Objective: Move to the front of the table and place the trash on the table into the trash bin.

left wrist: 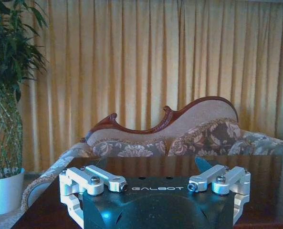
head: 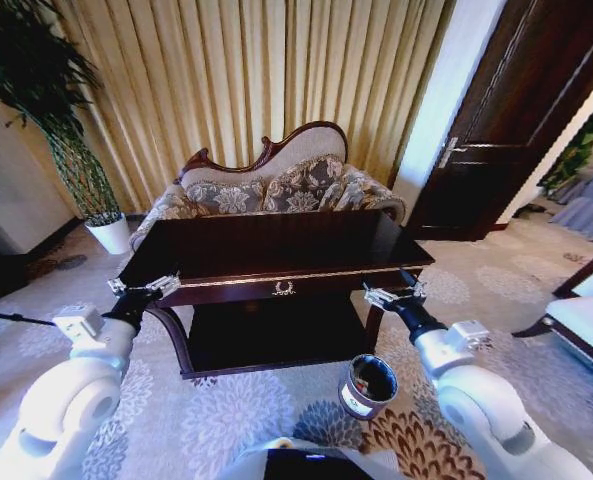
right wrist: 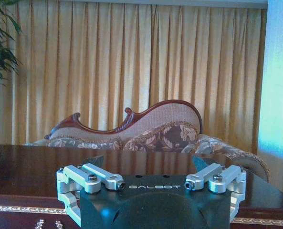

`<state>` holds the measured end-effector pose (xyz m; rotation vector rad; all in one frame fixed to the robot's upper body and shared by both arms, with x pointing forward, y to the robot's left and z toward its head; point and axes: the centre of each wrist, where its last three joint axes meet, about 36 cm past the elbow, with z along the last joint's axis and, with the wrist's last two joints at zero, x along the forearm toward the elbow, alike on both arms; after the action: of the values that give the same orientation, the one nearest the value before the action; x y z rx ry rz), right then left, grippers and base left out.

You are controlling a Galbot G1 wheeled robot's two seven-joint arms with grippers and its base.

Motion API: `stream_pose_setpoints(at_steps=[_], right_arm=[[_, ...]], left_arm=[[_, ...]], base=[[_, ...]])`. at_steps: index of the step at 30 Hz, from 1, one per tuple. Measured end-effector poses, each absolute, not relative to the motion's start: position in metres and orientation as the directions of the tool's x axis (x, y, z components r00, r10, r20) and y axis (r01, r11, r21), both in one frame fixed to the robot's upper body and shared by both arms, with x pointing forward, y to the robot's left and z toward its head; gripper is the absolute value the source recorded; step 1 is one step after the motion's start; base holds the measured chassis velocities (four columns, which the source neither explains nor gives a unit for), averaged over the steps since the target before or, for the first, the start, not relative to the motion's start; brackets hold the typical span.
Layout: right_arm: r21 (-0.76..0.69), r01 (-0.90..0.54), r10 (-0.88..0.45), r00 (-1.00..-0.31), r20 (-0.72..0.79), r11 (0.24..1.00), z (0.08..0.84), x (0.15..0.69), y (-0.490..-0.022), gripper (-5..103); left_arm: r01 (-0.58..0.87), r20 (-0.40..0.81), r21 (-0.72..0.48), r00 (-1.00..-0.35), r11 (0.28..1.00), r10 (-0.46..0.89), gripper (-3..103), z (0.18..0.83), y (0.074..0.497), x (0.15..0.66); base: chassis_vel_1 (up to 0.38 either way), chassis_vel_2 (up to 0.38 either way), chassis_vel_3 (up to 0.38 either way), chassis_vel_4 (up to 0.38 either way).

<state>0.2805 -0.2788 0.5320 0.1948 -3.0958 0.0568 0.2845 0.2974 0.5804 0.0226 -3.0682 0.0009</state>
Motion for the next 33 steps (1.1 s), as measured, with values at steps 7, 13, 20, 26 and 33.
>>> stream_pose_setpoints(at_steps=[7, 13, 20, 26, 33], right_arm=[[-0.051, -0.116, -0.112, -0.991, 0.070, 0.992, 0.5294, 0.2841, -0.2817, 100], [-0.056, -0.107, -0.102, -0.992, 0.075, 0.993, 0.5277, 0.2866, -0.2852, 100], [-0.053, -0.100, -0.096, -0.992, 0.079, 0.994, 0.5268, 0.2855, -0.2862, 100], [-0.053, -0.090, -0.086, -0.993, 0.083, 0.995, 0.5266, 0.2817, -0.2874, 100], [-0.053, -0.089, -0.084, -0.993, 0.079, 0.995, 0.5289, 0.2782, -0.2870, 100]], left_arm=[[-0.013, 0.098, 0.008, -0.995, 1.000, -0.014, 100, 0.5798, 0.2946, 0.2765], [-0.032, 0.119, 0.011, -0.992, 0.999, -0.033, 100, 0.5772, 0.2965, 0.2736], [-0.031, 0.116, 0.019, -0.993, 0.999, -0.033, 100, 0.5783, 0.2970, 0.2741], [-0.029, 0.118, 0.018, -0.993, 0.999, -0.031, 100, 0.5776, 0.2963, 0.2740], [-0.035, 0.121, 0.015, -0.992, 0.999, -0.036, 100, 0.5759, 0.2961, 0.2731]], base=[[0.005, -0.002, -0.007, 0.007], [0.080, -0.069, -0.072, 0.081], [0.149, -0.138, -0.144, 0.139], [0.137, -0.148, -0.127, 0.140], [0.143, -0.136, -0.127, 0.141]])
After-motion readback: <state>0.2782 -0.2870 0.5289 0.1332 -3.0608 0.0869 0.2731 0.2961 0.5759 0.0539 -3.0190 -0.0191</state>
